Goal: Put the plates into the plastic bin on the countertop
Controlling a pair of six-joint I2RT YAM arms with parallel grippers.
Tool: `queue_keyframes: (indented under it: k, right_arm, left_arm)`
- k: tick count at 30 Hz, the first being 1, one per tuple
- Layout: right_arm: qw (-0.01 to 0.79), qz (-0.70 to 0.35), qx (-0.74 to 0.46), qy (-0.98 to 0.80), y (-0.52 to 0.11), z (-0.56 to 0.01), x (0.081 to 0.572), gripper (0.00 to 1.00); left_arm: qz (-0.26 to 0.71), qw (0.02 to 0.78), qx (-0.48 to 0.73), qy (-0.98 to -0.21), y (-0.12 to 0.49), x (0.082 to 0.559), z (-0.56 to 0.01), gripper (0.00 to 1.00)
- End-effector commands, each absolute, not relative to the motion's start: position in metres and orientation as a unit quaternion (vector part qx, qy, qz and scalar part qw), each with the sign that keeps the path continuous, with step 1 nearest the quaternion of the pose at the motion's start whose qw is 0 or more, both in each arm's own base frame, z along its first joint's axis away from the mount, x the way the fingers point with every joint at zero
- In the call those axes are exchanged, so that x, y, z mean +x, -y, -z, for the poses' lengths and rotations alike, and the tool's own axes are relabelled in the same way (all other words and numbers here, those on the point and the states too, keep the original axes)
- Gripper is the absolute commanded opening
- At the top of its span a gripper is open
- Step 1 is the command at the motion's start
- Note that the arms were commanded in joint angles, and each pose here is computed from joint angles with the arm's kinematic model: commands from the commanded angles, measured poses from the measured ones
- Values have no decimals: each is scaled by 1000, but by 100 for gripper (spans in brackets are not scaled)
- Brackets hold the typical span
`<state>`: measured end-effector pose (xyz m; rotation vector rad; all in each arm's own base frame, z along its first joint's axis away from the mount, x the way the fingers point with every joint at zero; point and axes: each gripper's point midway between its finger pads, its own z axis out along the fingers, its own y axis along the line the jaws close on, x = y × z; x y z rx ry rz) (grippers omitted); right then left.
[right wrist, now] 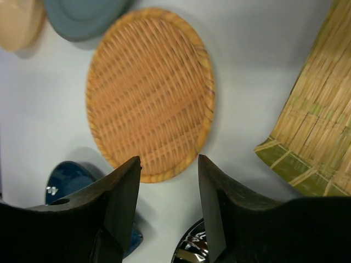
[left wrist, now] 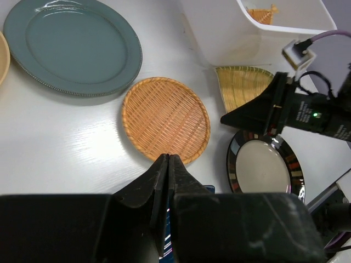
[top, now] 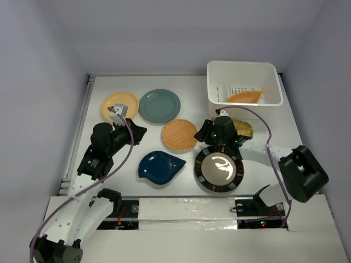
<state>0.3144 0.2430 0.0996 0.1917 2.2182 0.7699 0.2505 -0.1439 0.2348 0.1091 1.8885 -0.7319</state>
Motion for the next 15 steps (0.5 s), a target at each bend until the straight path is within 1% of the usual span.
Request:
queue_keyframes:
  k: [1,5,9,15]
  right_arm:
    - [407,-299,74,-860,-254,-108,333,52]
    - [394,-255,107,-877,-247,-77,344,52]
    - [380,-260,115,-880,-253,-61,347,51]
    - [371,-268,132,-879,-257,-46,349,44]
  left_arm:
    - [307,557,55,-769,144,254,-261,1]
    - [306,556,55,-770,144,254,-260,2]
    - [307,557,55,-770,144,255,-260,2]
    - [307,558,56,-769,144,254,-262,2]
